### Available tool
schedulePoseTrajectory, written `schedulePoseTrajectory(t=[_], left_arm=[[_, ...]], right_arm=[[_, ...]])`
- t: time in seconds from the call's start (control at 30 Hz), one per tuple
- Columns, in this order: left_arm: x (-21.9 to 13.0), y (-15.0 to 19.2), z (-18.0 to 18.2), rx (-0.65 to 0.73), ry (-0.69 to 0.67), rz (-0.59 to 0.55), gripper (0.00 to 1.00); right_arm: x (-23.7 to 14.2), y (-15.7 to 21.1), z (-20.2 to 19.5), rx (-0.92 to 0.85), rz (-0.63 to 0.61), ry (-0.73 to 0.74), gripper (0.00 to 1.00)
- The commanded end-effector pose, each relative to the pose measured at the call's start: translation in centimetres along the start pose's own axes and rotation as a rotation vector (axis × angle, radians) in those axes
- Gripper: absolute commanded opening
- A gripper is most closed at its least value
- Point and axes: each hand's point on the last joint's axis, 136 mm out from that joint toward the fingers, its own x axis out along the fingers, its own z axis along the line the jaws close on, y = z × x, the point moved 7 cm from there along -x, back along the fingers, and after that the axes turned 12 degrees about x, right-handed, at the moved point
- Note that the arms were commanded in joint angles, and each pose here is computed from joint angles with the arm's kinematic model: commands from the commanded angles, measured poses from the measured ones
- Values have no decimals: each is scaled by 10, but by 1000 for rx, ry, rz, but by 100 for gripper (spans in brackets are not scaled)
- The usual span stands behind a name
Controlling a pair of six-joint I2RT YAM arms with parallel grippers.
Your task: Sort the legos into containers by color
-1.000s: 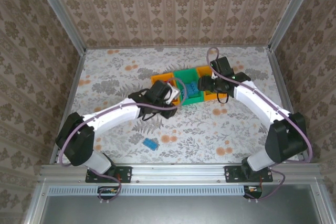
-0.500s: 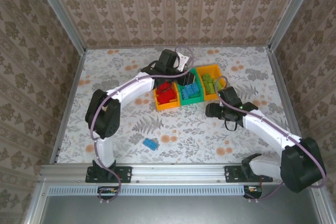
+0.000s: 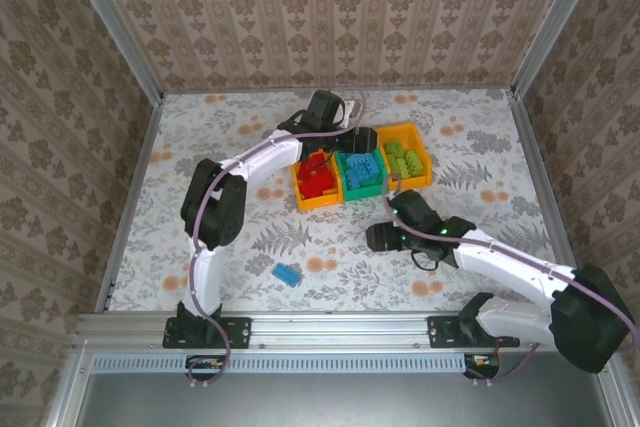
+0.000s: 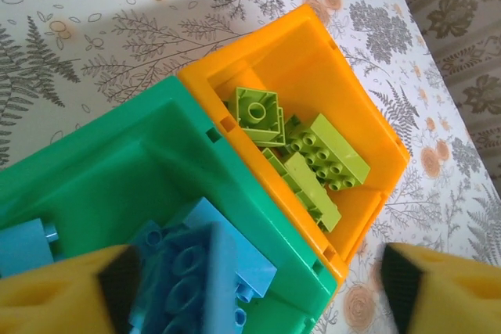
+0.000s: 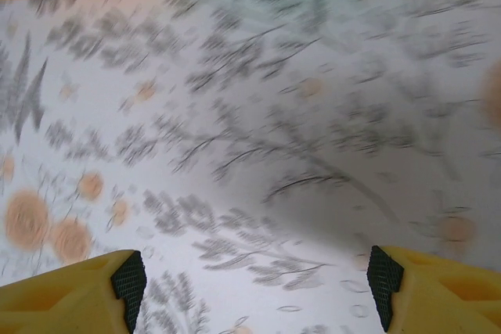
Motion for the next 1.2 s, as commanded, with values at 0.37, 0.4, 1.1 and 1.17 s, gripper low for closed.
schedulePoseTrajectory(t=[0.37,0.4,1.1,1.17], left_arm=[[-146,-11,12,20,-340,-300,100],[-156,-4,19,16,-385,-295,100],[-263,132,105,-282,-694,-262,100],[-263,137,105,-284,-698,-259,100]], right_arm=[[56,49,162,-594,205,-103,83],[62,56,172,-623,224,-111,84],[118,85,183,-792,351,71,52],[117,86,179,-797,358,93,44]])
